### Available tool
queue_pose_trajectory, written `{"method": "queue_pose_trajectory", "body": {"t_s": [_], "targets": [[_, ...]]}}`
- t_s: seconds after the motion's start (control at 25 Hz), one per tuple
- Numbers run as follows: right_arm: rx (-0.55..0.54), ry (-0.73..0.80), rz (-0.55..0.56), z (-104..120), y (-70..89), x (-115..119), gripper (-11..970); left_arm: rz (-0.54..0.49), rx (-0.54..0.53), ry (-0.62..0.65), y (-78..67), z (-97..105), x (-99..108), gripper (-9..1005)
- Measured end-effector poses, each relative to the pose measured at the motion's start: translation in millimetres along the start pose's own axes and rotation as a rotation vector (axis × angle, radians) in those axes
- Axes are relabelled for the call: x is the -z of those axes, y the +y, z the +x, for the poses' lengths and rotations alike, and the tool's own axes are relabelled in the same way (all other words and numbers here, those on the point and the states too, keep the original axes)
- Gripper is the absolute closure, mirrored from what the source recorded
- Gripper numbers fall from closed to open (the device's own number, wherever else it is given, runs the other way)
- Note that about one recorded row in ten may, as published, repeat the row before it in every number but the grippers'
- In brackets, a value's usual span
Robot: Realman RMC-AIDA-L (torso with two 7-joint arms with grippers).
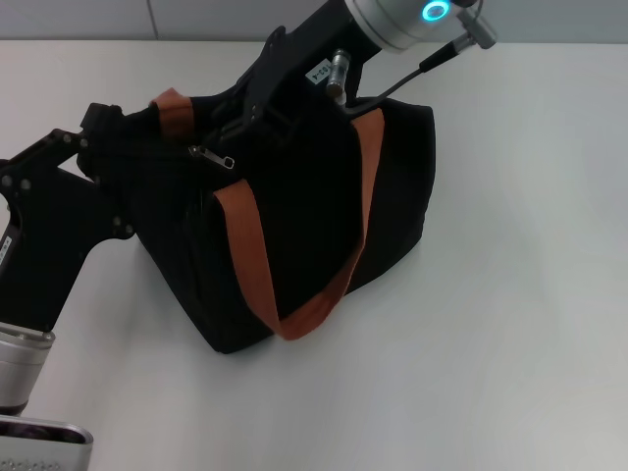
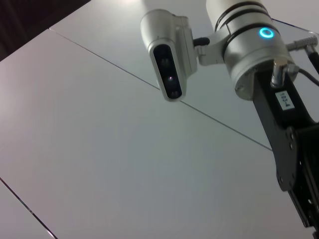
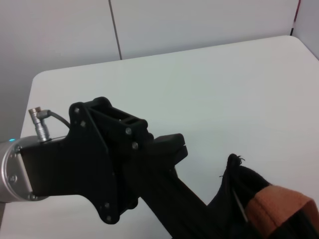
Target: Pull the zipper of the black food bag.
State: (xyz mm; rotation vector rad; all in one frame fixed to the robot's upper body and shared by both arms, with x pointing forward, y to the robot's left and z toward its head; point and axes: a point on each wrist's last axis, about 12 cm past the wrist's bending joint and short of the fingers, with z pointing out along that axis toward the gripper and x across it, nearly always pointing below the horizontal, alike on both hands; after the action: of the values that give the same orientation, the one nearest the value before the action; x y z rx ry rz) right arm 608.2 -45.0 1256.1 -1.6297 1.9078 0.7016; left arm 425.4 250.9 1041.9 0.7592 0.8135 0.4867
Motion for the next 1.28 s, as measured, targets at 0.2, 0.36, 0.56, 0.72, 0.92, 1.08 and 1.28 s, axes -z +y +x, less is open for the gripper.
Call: {"method": "queue_pose_trajectory", "body": {"t_s": [0.2, 0.36, 0.56, 0.72, 0.92, 1.08, 1.28], "targets": [[0.005, 0.007, 0.011, 0.7, -0.6, -6.5, 681, 0.0, 0.0, 0.0, 0.0, -0.1, 0.2, 931], [0.012, 0.017, 0.012, 0.8, 0.9, -10.7, 681, -0.002, 0.0, -0.001, 0.3, -0.3, 0.7, 930], [0.005, 0.018, 0.016, 1.7, -0.4, -14.0, 686, -0.004, 0.001, -0.003, 0.5, -0.7, 0.8, 930], [0.008, 0.02, 0.012, 2.0, 1.3, -19.7, 697, -0.003, 0.001, -0.005, 0.5, -0.8, 0.7, 929], [0.016, 0.028, 0.007, 3.1, 2.4, -22.4, 711, 0.003, 0.004, -0.013, -0.4, -1.6, 0.3, 928], [0.041, 0.031, 0.007, 3.4, 2.3, -22.5, 756, 0.003, 0.004, -0.014, -0.4, -1.6, -0.2, 928], [0.07, 0.03, 0.011, 3.4, 2.6, -20.7, 916, 0.003, 0.004, -0.015, -0.4, -1.6, -0.3, 927]]}}
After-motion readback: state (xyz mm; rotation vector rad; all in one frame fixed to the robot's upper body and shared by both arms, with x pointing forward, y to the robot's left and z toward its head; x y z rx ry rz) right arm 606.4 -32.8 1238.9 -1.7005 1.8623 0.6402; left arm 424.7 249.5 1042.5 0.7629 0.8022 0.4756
